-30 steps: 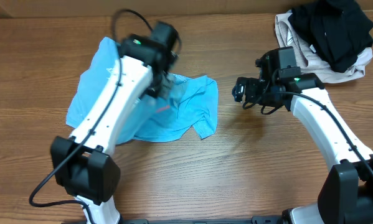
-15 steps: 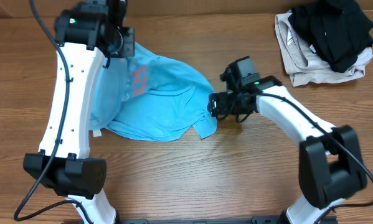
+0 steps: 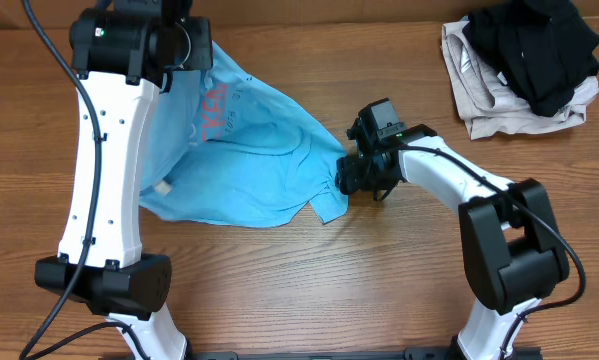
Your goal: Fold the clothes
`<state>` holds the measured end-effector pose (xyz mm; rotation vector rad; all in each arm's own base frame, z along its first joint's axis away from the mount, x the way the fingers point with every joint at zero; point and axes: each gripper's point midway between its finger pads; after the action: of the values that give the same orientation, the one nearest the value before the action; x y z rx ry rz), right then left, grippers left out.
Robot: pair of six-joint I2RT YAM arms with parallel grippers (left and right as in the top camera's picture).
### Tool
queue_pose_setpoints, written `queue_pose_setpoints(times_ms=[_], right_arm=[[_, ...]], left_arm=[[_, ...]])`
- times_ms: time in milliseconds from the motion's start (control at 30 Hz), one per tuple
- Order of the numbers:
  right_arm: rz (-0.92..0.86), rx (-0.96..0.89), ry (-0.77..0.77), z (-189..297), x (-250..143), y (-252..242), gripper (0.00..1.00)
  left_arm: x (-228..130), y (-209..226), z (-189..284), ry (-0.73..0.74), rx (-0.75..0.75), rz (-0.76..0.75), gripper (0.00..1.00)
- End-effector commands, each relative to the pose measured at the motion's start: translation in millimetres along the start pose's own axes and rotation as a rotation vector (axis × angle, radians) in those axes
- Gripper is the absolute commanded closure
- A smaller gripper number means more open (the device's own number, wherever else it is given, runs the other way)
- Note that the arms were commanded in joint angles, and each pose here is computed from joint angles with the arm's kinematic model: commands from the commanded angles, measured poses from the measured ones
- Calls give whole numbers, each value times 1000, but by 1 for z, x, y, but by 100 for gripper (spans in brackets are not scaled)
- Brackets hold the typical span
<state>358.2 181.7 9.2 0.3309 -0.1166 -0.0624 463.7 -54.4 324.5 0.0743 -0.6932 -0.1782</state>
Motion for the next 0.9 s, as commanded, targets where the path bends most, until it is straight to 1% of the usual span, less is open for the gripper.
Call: queue_pose_setpoints(times_ms=[0,200,400,667,733,800,867], right_arm=[[-8,11,44,-10,-10,-2,34],[-9,30,56,-10,-12,1,34],[-9,62,80,-14,-20,5,34],[49,76,88,-18,-29,22,35],[82,77,88,-19,-31,26,44],[85,77,87,-19,-31,26,52],[86,78,86,-20,-31,26,65]], left_arm=[[17,4,16,-68,9,29,96],[29,6,28,-120,13,35,96],[54,10,51,-230,16,47,96],[89,-1,93,-407,-79,58,96],[95,-3,103,-440,-103,68,96],[98,-4,109,-458,-110,68,96],[100,-3,112,-470,-110,68,96]])
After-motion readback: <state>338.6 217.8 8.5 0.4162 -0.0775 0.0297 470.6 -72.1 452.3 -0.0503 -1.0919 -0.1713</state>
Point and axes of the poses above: each gripper's point midway between its finger pads, its own z axis back along the fingers, its own y axis along the line the jaws close on, x = y × z, and after that the axes turned 13 degrees about -z, right-handed
